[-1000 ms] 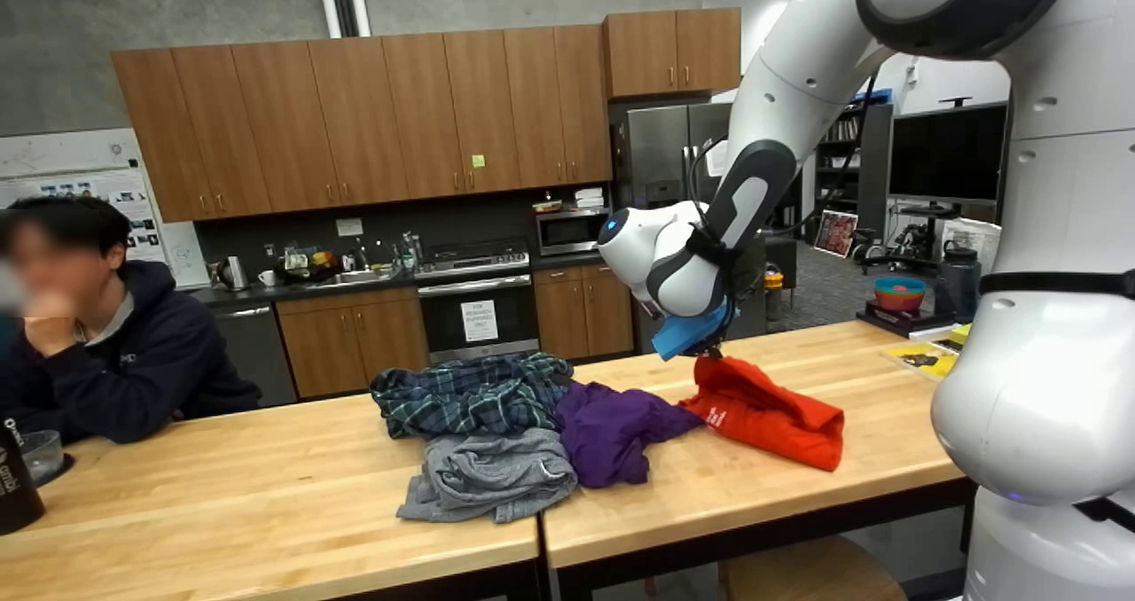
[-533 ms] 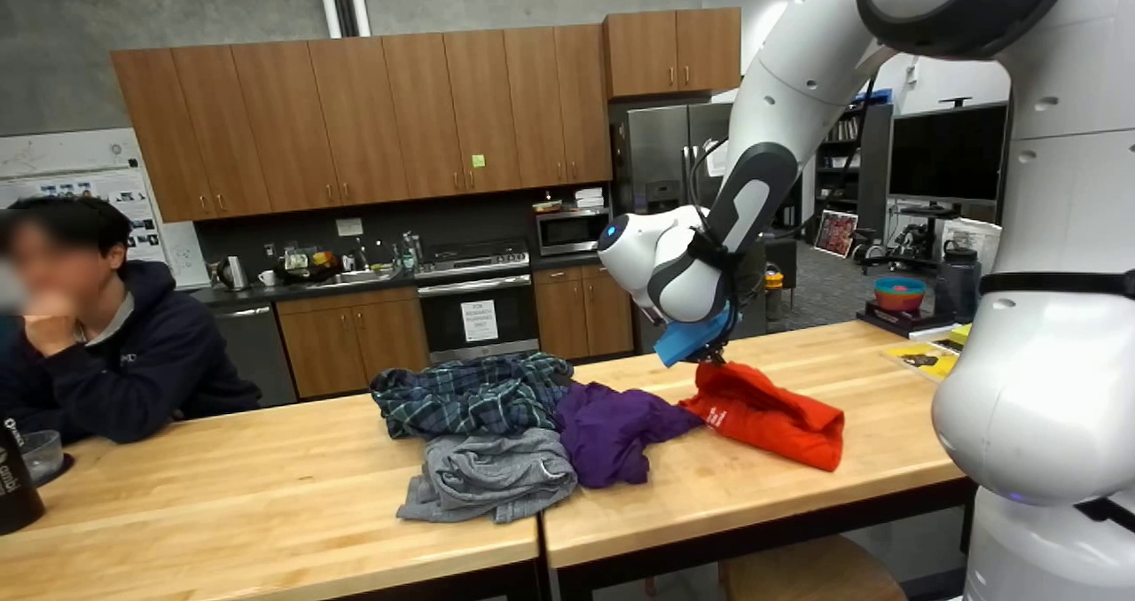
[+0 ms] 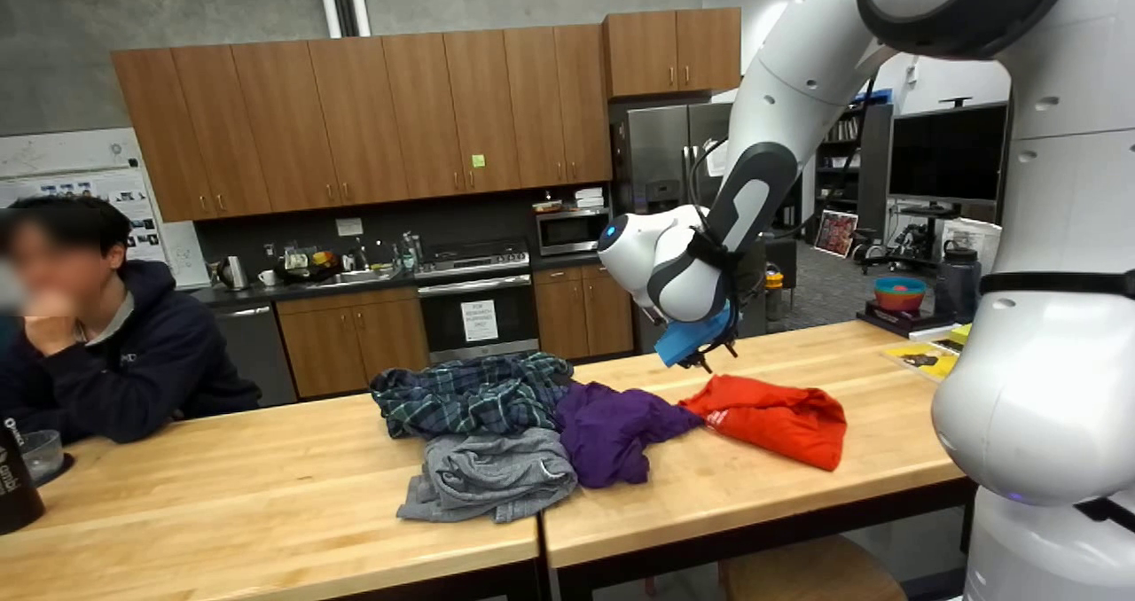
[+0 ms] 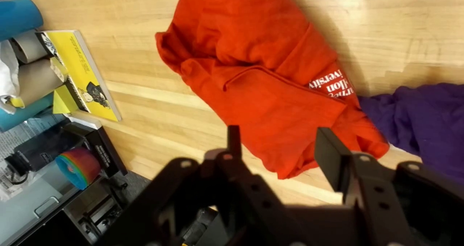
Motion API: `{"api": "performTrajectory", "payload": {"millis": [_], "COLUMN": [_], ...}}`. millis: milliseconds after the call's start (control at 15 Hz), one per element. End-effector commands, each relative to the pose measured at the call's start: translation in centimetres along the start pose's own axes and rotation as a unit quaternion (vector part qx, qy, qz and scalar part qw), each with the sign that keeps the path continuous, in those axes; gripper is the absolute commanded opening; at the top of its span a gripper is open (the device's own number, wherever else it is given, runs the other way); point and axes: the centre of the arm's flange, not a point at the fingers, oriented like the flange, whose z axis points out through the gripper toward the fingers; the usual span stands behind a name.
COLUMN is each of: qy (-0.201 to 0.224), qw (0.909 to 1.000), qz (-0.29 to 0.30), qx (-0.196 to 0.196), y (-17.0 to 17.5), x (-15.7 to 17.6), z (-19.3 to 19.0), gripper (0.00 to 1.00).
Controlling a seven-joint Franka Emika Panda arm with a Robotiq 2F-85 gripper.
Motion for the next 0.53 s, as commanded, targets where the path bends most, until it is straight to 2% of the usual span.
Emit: {"api": "performTrajectory", "payload": {"millis": [0,133,333,467], "qy": [0.0,-0.003,-0.007,-0.022], "qw": [1.0,0.9999,0.9972,0.9925], "qz": [0.002,0.004,-0.004,-0.03], "qx": [0.0,0.011,0.075,0.116], "y": [1.0,1.8,4.2,6.5], "x": [0.4,1.0,2.8,4.2], "z": [-0.4,-0.1,-0.1,0.1], "gripper": [0.87,0.99,1.0,1.0]}}
